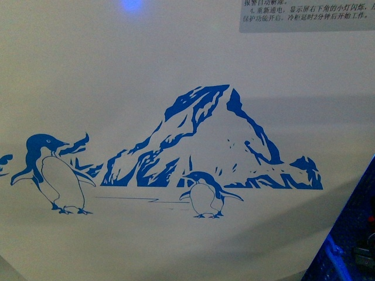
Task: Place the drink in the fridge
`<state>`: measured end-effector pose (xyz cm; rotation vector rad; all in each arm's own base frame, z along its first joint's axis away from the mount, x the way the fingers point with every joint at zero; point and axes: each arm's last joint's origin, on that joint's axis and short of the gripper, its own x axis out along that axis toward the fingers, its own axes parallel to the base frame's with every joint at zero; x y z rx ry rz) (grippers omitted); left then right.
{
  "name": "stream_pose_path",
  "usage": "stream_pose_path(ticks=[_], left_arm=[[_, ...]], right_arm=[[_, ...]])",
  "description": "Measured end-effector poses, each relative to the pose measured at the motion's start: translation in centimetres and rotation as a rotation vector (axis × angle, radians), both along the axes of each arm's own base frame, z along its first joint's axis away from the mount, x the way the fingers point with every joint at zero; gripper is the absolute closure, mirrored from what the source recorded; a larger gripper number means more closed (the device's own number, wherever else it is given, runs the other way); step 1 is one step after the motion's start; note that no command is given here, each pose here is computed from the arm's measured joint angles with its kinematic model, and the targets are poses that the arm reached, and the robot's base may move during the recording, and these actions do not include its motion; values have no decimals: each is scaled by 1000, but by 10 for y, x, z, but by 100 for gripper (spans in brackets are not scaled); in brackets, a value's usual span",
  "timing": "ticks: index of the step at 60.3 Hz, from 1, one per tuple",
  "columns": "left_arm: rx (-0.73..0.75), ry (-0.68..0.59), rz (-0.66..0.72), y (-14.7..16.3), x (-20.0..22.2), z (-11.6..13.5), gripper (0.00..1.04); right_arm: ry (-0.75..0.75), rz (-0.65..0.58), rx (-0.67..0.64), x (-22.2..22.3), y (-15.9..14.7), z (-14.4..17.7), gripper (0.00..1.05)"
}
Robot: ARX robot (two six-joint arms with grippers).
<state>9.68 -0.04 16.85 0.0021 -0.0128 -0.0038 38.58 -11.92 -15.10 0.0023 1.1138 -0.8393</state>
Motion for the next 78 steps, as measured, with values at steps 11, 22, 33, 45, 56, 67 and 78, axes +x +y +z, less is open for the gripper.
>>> stream_pose_path(ticks=[11,22,33,45,56,67,78], left_arm=[[0,0,0,0,0,0,8],[0,0,0,0,0,0,8],[0,0,0,0,0,0,8],[0,0,0,0,0,0,8],[0,0,0,0,0,0,8],[0,0,0,0,0,0,8],[0,0,0,0,0,0,8]], right_arm=[[10,-24,13,3,-6,-13,8],[25,-60,27,5,-12,-30,8],[33,-82,35,6,-16,-39,8],[10,-99,45,14,-23,-41,8],[21,-92,146,7,-20,-37,44],[-1,-90,212,-4,-14,-25,52],[-83,-43,312,-15,0,17,57]])
